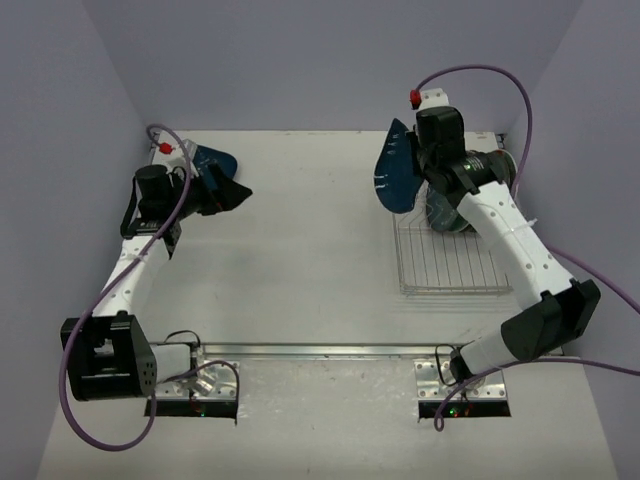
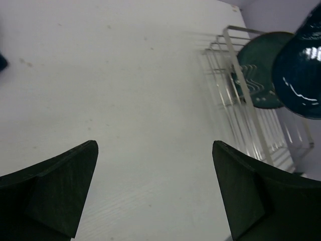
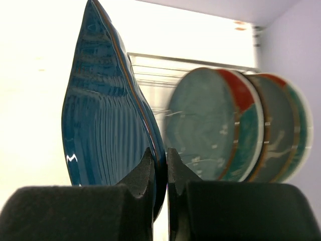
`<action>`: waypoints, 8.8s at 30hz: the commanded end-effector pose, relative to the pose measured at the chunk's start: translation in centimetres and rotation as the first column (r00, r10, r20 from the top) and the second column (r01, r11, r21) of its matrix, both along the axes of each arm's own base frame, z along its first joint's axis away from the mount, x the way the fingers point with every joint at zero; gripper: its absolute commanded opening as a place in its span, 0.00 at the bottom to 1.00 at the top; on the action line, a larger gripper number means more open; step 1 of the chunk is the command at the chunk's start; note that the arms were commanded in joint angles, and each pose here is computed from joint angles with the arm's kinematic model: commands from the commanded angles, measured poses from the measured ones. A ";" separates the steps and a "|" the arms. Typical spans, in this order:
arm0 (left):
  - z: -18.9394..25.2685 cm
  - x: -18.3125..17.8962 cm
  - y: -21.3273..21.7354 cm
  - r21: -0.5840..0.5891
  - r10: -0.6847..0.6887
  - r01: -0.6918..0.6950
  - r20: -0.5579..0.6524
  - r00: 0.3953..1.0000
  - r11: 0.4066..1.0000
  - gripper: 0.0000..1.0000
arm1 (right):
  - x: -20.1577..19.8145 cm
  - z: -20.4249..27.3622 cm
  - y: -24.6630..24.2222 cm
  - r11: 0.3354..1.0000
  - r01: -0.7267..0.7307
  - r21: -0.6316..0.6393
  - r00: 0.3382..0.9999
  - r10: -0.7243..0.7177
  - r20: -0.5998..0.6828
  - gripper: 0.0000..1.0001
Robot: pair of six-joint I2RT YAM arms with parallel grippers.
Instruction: Unload the plates from the dish rack
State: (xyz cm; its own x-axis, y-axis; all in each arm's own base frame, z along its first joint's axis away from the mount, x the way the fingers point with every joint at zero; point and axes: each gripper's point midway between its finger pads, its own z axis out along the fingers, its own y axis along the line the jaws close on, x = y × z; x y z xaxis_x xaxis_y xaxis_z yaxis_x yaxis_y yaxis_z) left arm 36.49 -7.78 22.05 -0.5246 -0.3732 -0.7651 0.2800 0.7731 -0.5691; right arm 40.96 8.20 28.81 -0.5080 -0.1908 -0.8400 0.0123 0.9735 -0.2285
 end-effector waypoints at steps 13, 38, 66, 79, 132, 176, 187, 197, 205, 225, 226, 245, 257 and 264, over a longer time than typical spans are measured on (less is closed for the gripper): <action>-0.1 -2.8 -11.8 -0.166 -0.339 0.327 -0.048 0.940 0.930 0.85 | -1.3 1.9 12.8 0.750 -0.289 0.595 0.939 0.343 0.023 0.00; -1.8 -3.5 -16.7 -0.286 -0.516 0.468 -0.123 0.848 0.836 0.34 | -3.5 0.1 18.2 0.676 -0.378 0.633 0.881 0.473 0.020 0.00; -4.3 14.4 12.5 -0.093 0.108 -0.136 -0.261 0.959 0.986 0.00 | -2.7 -3.3 13.7 0.827 -0.291 0.480 0.940 0.340 -0.016 0.99; -9.9 19.5 19.4 -0.070 0.126 -0.158 -0.338 0.933 0.985 0.00 | -3.0 -4.5 13.5 0.833 -0.300 0.464 0.934 0.356 -0.034 0.99; 9.4 13.6 20.4 0.565 0.443 -0.532 0.300 0.845 0.631 0.73 | 0.7 -2.3 -2.5 0.994 0.094 -0.048 0.994 -0.091 0.066 0.90; 2.4 6.1 2.6 0.565 0.169 -0.271 0.228 0.959 0.779 0.78 | 2.8 -10.8 -11.9 0.967 0.237 0.094 0.954 -0.213 -0.213 0.00; 3.4 6.4 1.8 0.536 0.153 -0.247 0.215 0.965 0.807 0.95 | 2.0 2.0 -12.2 0.981 0.170 0.097 0.983 -0.176 0.058 0.00; 6.6 2.5 -6.9 0.258 -0.210 0.153 0.212 0.954 0.954 0.97 | -0.8 7.5 -5.0 0.934 -0.187 0.304 0.975 0.139 0.175 0.00; 7.7 -1.1 -12.5 -0.038 -0.479 0.492 0.175 0.860 0.870 0.92 | -5.2 7.3 5.7 0.551 -0.535 0.640 0.816 0.534 0.223 0.00; 3.8 -6.6 -18.5 -0.283 -0.739 0.724 0.071 0.670 0.629 0.01 | -8.5 4.2 15.1 0.335 -0.612 0.716 0.640 0.742 0.200 0.00; 4.0 -6.7 -18.5 -0.295 -0.746 0.728 0.072 0.663 0.619 0.00 | -8.2 3.8 15.0 0.354 -0.604 0.714 0.654 0.732 0.190 0.00; -4.1 13.1 -8.9 -0.237 -0.278 0.249 -0.099 0.955 0.939 0.00 | -3.3 -2.4 4.0 0.749 -0.250 0.614 0.945 0.328 -0.016 0.99; -11.2 20.7 -7.4 -0.169 -0.135 0.099 -0.214 0.967 0.981 0.02 | -4.3 -3.9 0.7 0.838 -0.198 0.508 0.967 0.252 -0.038 0.99; -12.5 22.2 -6.7 -0.112 -0.082 0.058 -0.224 0.971 0.992 0.39 | -4.3 -4.3 0.1 0.856 -0.175 0.486 0.973 0.227 -0.049 0.99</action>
State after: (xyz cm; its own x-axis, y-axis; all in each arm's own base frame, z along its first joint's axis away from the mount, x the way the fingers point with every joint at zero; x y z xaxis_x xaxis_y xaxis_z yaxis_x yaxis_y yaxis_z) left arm 55.71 -14.48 5.52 -0.7955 -0.4144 -0.4421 0.0662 0.6658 -0.7432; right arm 36.49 9.23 23.85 -0.6243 0.1256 -0.7710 -0.2065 0.9254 0.3180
